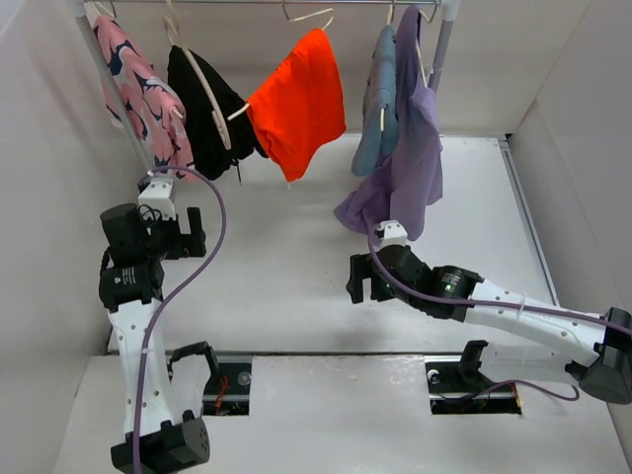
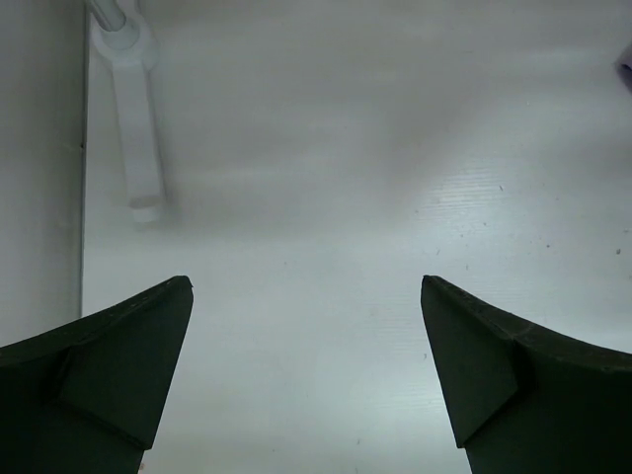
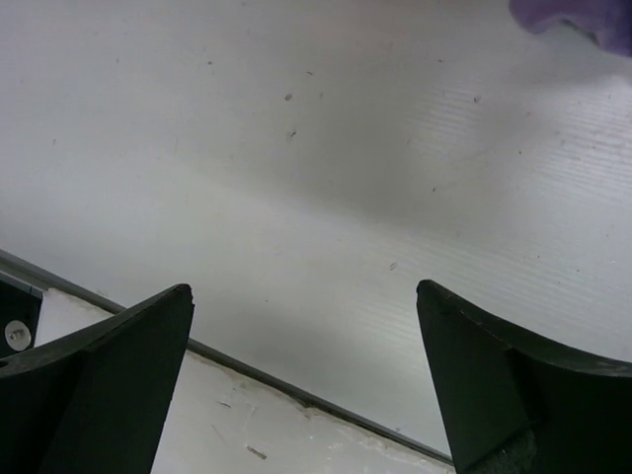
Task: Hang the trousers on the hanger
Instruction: Reset both arms
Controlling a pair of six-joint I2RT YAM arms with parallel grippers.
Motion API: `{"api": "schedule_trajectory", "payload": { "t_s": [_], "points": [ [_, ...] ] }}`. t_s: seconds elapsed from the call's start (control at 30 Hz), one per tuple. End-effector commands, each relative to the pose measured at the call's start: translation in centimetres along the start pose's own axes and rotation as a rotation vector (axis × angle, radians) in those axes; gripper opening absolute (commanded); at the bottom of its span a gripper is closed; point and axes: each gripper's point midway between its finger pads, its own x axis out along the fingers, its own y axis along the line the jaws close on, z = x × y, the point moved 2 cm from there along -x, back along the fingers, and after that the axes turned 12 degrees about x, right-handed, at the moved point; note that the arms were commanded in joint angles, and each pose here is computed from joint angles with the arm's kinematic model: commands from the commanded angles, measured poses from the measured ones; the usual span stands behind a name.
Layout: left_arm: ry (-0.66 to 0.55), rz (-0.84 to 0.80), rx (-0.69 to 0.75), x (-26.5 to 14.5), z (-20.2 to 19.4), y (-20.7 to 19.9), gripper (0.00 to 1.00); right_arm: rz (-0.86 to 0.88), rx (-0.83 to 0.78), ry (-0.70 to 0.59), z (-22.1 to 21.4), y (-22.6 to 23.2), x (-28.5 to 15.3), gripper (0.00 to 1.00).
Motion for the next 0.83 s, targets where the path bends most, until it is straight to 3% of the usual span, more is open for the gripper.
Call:
{"api": "schedule_trajectory", "payload": {
  "t_s": [0.0, 0.2, 0.43, 0.6, 0.8],
  "points": [
    [-0.103, 0.064, 0.012, -0.8, 1.7, 0.8, 1.00, 0.078, 0.079, -0.041, 0.8, 1.4, -0.4, 0.99],
    [-0.172, 0.128, 0.095, -1.5, 2.7, 1.7, 1.00, 0.030, 0.068, -0.083, 1.2, 0.4, -0.1, 0.99],
    [-0.137, 0.199, 0.261, 1.8, -0.5, 3.4, 1.00, 0.015, 0.040, -0.115, 2.0, 0.4, -0.1, 0.99],
    [-0.060, 0.145, 0.220, 4.6, -5.0, 2.2, 1.00, -0.011, 0.027, -0.131, 2.4, 0.0, -0.3, 0.99],
    [-0.060, 0.124, 0.210, 4.8, -5.1, 1.9, 1.00, 0.005, 0.019, -0.164, 3.2, 0.1, -0.9, 0.99]
  ]
}}
